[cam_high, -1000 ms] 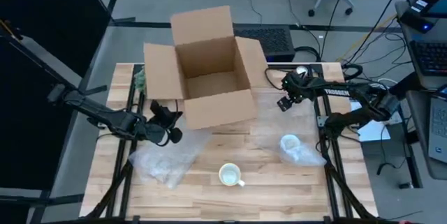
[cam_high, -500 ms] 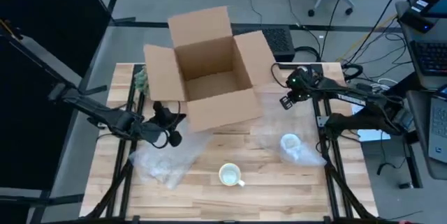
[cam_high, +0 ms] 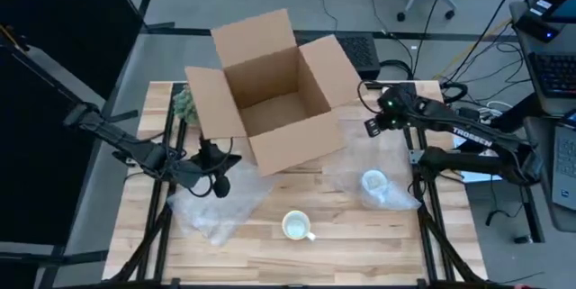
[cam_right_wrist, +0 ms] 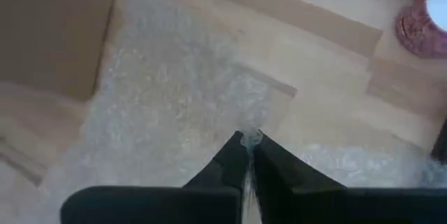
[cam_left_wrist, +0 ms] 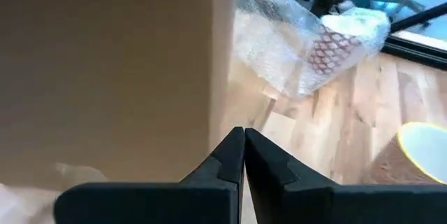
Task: Wrap mug
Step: Wrap the red mug with bubble wrap
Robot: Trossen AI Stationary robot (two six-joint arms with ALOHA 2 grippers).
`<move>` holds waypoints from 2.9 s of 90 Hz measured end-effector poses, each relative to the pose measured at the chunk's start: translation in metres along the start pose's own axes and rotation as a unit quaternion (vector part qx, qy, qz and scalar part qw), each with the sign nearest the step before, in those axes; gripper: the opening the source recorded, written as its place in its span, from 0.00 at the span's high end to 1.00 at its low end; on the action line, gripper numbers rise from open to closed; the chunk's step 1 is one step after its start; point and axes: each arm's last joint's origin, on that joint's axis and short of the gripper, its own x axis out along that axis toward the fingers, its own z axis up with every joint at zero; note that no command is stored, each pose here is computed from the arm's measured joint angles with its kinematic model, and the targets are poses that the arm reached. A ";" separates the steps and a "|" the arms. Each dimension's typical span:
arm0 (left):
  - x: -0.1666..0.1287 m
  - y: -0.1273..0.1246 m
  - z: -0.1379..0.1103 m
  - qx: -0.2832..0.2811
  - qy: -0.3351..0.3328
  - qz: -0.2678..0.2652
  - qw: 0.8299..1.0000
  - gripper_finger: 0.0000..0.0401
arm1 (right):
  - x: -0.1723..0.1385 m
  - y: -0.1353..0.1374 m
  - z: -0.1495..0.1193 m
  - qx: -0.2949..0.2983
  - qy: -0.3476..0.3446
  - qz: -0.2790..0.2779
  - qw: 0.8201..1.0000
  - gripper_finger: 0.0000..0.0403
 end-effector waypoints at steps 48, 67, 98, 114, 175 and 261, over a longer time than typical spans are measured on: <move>-0.011 -0.020 -0.016 0.005 0.096 -0.160 0.982 1.00 | -0.033 0.028 -0.023 0.009 0.049 0.072 0.996 1.00; 0.001 -0.029 -0.026 0.011 0.114 -0.138 0.984 1.00 | -0.042 0.042 -0.042 0.002 0.100 0.121 0.988 1.00; 0.055 -0.054 -0.044 0.058 0.093 -0.126 0.986 1.00 | -0.055 0.060 -0.068 -0.020 0.141 0.168 0.976 1.00; 0.076 -0.056 -0.038 0.071 0.046 -0.122 0.989 1.00 | -0.055 0.073 -0.078 -0.042 0.142 0.173 0.974 1.00; 0.132 -0.035 -0.010 0.030 -0.049 -0.120 0.991 1.00 | -0.016 0.112 -0.127 -0.156 0.192 0.037 0.968 1.00; 0.146 -0.029 -0.039 0.065 0.049 -0.091 0.993 1.00 | 0.019 0.153 -0.134 -0.194 0.138 0.109 0.965 1.00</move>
